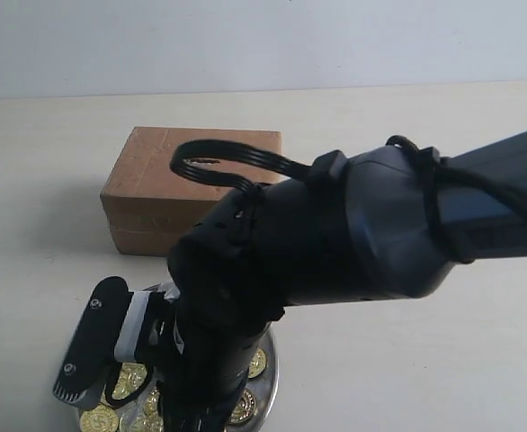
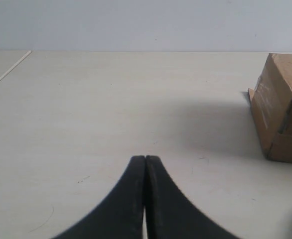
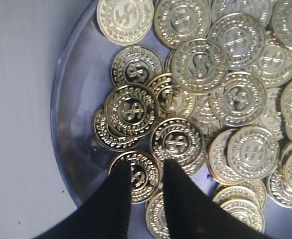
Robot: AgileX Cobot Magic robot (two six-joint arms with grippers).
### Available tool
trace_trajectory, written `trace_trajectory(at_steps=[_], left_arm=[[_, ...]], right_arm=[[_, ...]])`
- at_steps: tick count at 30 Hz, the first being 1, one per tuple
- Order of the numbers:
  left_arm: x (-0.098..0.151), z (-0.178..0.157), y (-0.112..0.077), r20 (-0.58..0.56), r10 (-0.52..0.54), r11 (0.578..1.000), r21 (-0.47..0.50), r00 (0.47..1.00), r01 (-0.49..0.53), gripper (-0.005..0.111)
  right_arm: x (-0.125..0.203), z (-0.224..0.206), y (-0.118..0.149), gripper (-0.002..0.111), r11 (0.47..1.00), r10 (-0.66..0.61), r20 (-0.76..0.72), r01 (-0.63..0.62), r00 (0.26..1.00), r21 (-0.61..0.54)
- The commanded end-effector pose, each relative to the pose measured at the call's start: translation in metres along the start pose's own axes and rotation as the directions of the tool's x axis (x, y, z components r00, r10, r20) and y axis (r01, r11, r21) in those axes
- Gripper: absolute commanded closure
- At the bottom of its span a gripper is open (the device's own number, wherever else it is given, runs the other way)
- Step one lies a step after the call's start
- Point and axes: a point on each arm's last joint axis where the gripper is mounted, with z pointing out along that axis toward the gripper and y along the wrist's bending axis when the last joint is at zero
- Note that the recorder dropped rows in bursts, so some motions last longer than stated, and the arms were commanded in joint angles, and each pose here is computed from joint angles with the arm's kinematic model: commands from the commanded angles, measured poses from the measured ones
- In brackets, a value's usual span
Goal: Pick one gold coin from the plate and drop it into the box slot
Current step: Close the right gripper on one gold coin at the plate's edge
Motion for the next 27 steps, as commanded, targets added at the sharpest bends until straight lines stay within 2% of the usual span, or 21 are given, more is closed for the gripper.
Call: trace_trajectory(at_steps=[1,4,19,21,27], left_arm=[[-0.002,-0.001,0.0,0.019,-0.003,1.0,-0.002,1.0,0.003,0.107],[-0.002,-0.001,0.0,0.019,-0.003,1.0,-0.002,1.0,0.003,0.107],[-0.002,-0.001,0.0,0.019,-0.003,1.0,-0.002,1.0,0.003,0.107],[-0.002,-0.001,0.0,0.019,-0.003,1.0,-0.002,1.0,0.003,0.107],[-0.002,-0.001,0.0,0.019,-0.003,1.0,-0.002,1.0,0.003,0.107]], right_arm=[[-0.001,0.01,-0.003,0.071,0.999,-0.041,-0.01,0.042,0.999,0.031],[-0.003,0.015,-0.007,0.065,0.997,-0.05,0.013,0.05,0.999,0.052],[-0.001,0.034,-0.018,0.065,0.997,-0.021,0.031,0.019,0.999,0.073],[-0.002,0.034,-0.018,0.065,0.995,0.067,0.042,-0.07,0.997,0.072],[0.0,0.036,-0.019,0.065,0.975,0.213,0.032,-0.215,0.976,0.061]])
